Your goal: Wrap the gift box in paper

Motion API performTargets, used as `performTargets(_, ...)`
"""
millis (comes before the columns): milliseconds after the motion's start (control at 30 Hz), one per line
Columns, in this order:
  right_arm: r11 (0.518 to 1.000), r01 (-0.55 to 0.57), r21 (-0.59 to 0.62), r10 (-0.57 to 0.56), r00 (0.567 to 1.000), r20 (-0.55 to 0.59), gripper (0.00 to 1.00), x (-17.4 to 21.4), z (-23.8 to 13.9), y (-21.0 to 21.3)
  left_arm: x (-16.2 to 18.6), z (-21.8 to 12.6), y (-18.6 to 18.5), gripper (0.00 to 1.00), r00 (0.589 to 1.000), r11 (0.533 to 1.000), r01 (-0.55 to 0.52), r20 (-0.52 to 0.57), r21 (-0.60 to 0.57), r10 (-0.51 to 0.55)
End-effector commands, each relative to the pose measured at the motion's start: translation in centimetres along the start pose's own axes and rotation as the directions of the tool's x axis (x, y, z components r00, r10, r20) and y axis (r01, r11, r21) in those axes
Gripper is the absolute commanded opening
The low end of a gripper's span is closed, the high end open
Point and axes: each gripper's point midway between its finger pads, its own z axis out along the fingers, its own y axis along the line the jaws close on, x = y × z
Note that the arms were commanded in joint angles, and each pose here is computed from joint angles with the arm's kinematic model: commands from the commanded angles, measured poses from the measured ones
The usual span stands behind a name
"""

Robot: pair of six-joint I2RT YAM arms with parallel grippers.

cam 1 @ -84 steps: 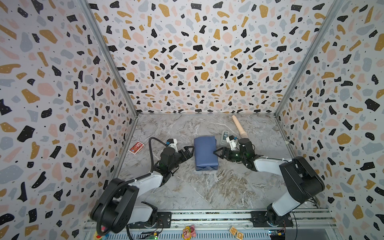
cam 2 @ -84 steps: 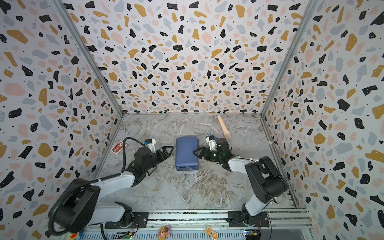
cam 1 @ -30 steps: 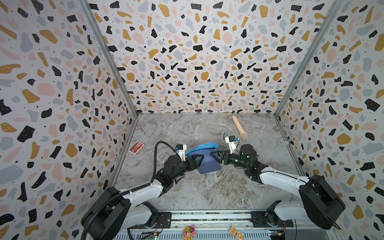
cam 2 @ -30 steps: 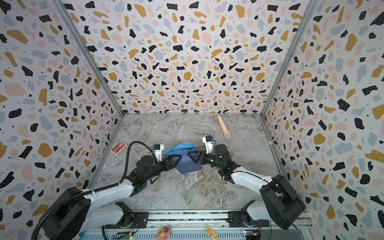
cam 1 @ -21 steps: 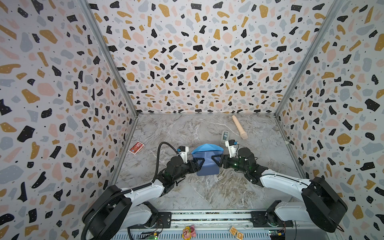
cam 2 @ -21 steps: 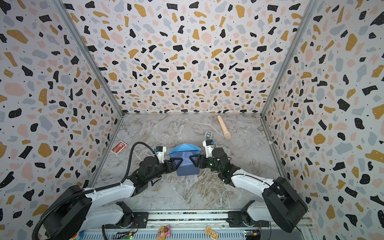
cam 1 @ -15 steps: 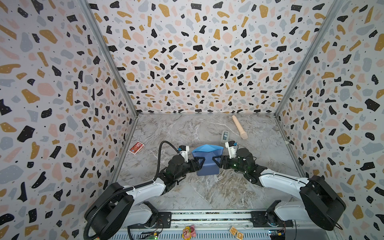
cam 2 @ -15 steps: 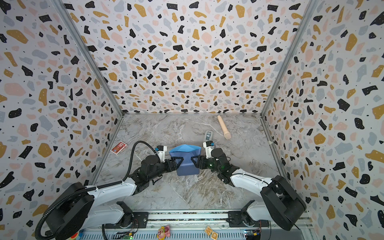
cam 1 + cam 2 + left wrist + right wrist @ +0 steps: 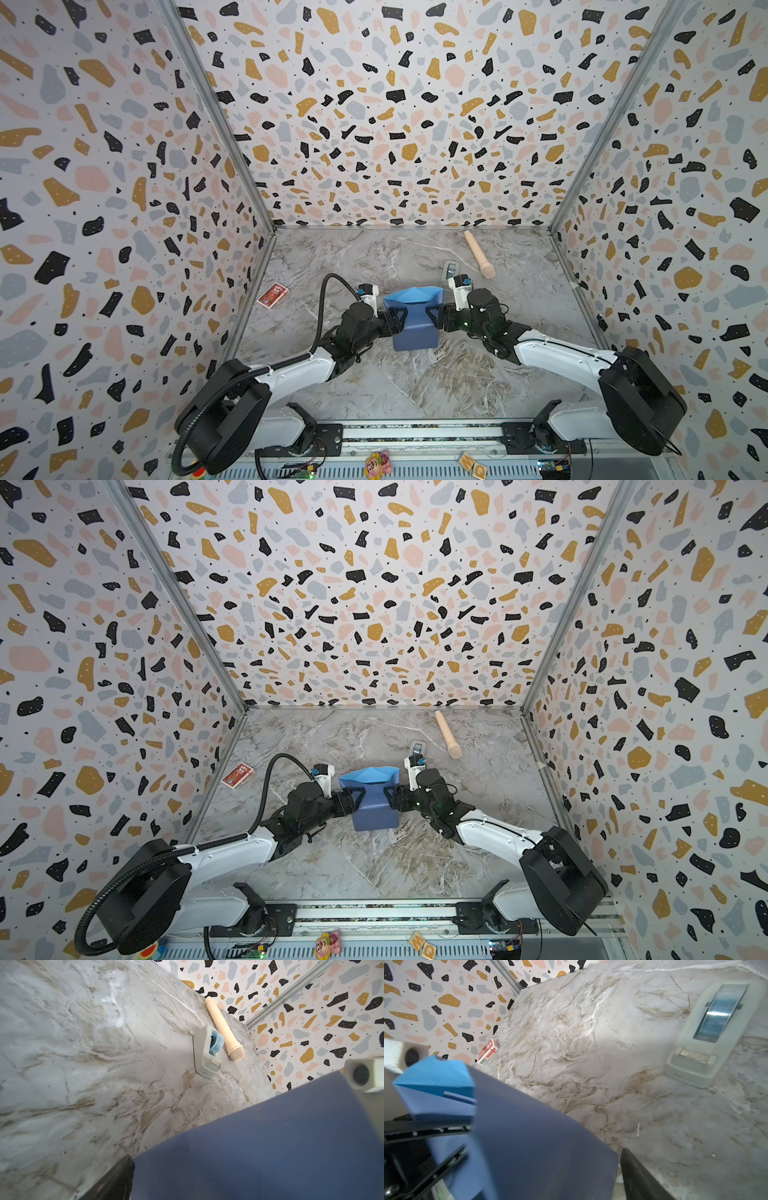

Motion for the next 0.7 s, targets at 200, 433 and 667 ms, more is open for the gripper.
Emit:
performTargets(200, 0.986, 0.096, 0.136, -0.087, 0.994, -0.065, 0.64, 1.3, -0.4, -2.4, -2.2, 0.3, 1.4, 0.74, 0.982, 0.963, -0.178, 0.019, -0.201, 0.186)
performTargets(433, 0.962, 0.184, 0.199, -0.174, 0.982, -0.067, 0.55, -0.4, -0.6, -2.3, -2.5, 0.1, 1.4, 0.57, 0.966, 0.928, -0.243, 0.022, -0.283, 0.259)
performTargets(667, 0.956, 0.196, 0.216, -0.182, 0.98, -0.085, 0.47, 0.4, -0.4, -2.4, -3.7, 0.0, -0.4, 0.44, 0.947, 0.908, -0.29, 0.049, -0.303, 0.319)
